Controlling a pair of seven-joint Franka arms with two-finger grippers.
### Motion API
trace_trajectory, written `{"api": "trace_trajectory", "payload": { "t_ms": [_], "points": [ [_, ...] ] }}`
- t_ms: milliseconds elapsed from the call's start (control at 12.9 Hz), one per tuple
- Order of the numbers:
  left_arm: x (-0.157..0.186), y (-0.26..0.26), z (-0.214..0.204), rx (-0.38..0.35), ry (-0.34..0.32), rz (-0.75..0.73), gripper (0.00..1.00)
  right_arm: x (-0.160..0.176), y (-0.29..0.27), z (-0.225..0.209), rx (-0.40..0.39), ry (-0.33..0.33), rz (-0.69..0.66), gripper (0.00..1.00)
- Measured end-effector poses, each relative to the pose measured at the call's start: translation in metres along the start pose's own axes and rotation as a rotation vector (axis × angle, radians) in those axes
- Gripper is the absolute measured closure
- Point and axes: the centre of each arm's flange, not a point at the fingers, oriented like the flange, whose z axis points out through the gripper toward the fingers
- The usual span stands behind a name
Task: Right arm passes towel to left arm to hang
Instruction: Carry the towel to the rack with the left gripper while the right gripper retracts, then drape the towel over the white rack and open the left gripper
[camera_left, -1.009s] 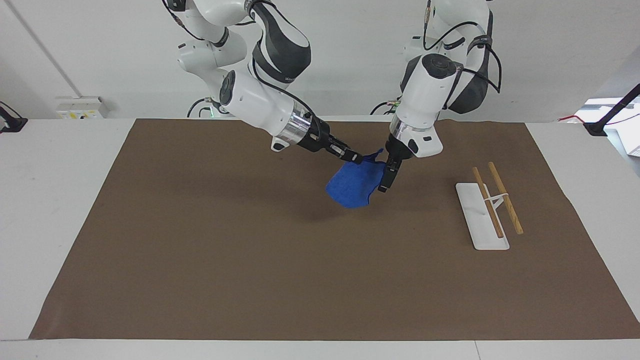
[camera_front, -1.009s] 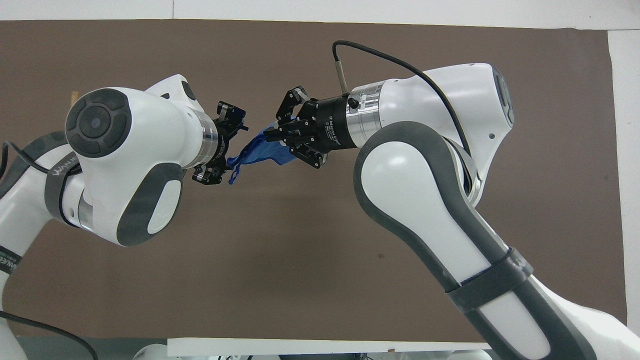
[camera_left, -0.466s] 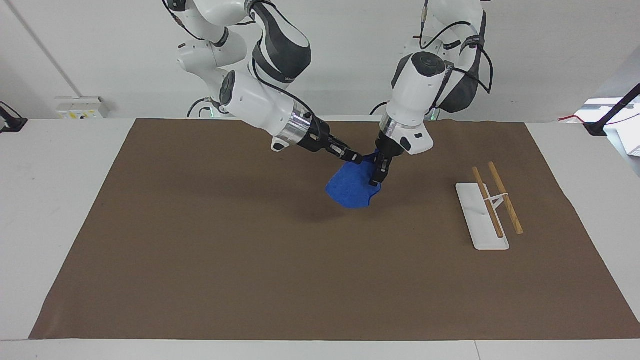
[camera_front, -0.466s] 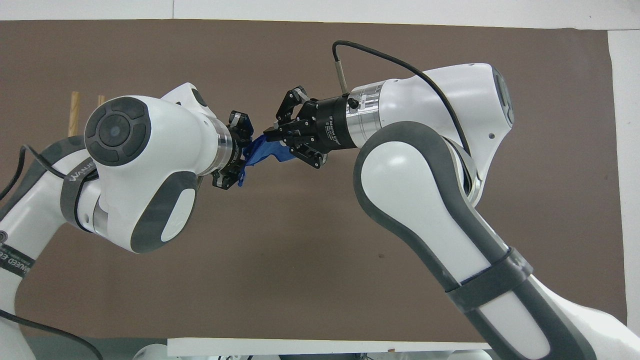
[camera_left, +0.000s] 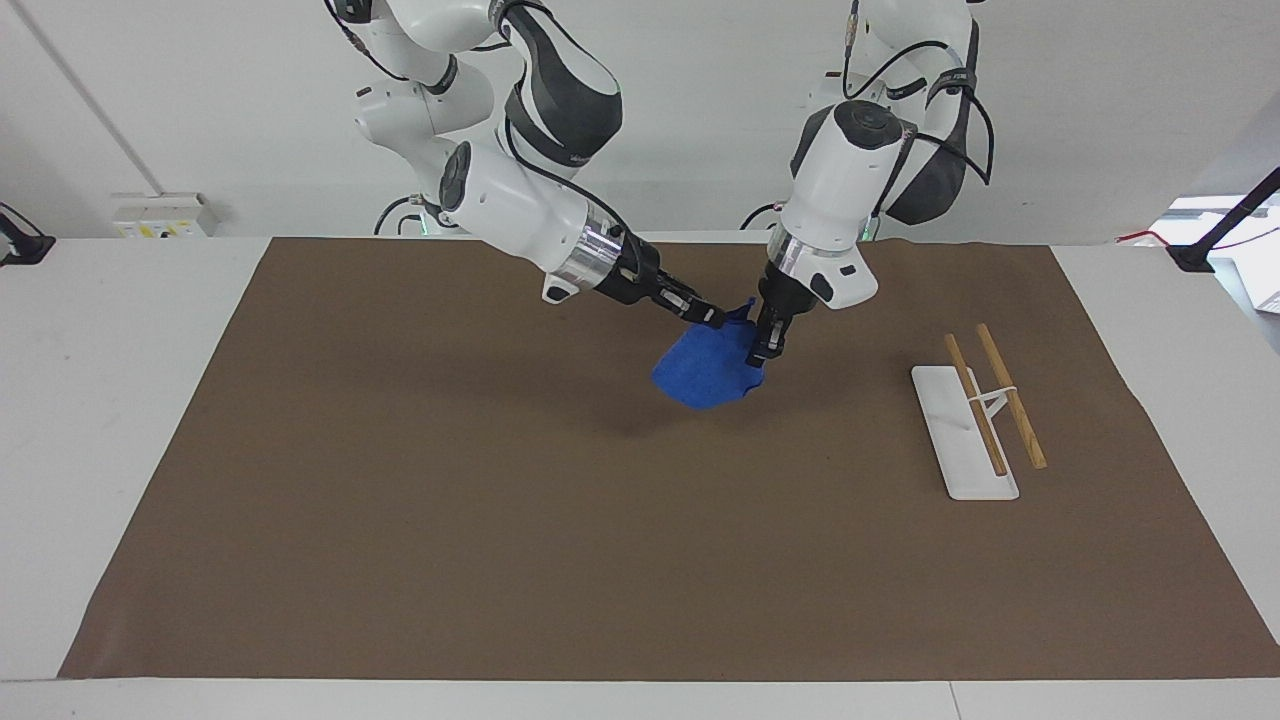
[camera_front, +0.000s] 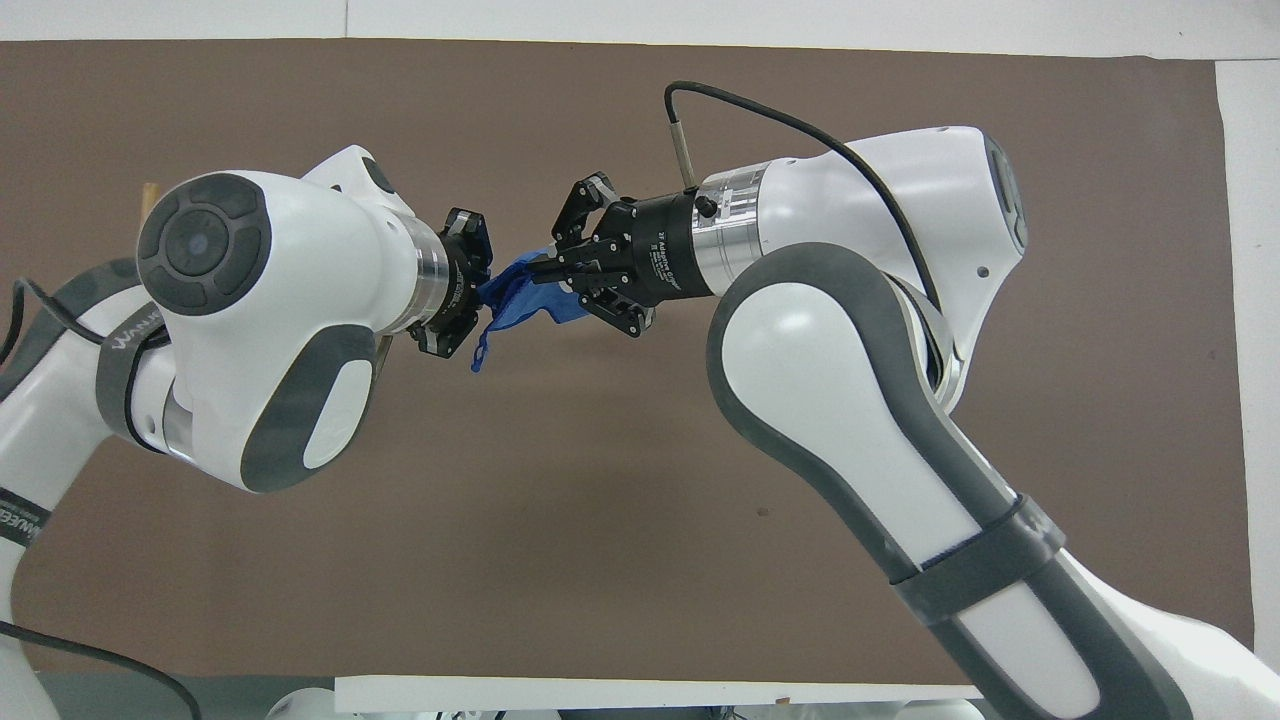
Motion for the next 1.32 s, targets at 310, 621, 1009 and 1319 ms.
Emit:
{"api": "trace_trajectory", "payload": {
  "t_ms": [310, 621, 1009, 1319],
  "points": [
    [-0.002, 0.024, -0.019, -0.024, 0.017, 0.031, 0.95, 0.005, 0.002, -0.001, -0.051, 0.08, -0.144, 0.49],
    [0.009, 0.042, -0.055, -0.079, 0.049, 0.146, 0.95, 0.075, 0.011, -0.043, -0.251, 0.368, -0.469, 0.01],
    [0.138, 0.042, -0.082, -0.01, 0.117, 0.293, 0.95, 0.199, 0.042, -0.181, -0.568, 0.507, -0.779, 0.0],
    [0.248, 0.026, -0.098, 0.01, 0.157, 0.391, 0.95, 0.184, 0.042, -0.28, -0.843, 0.536, -0.841, 0.0]
  ]
}}
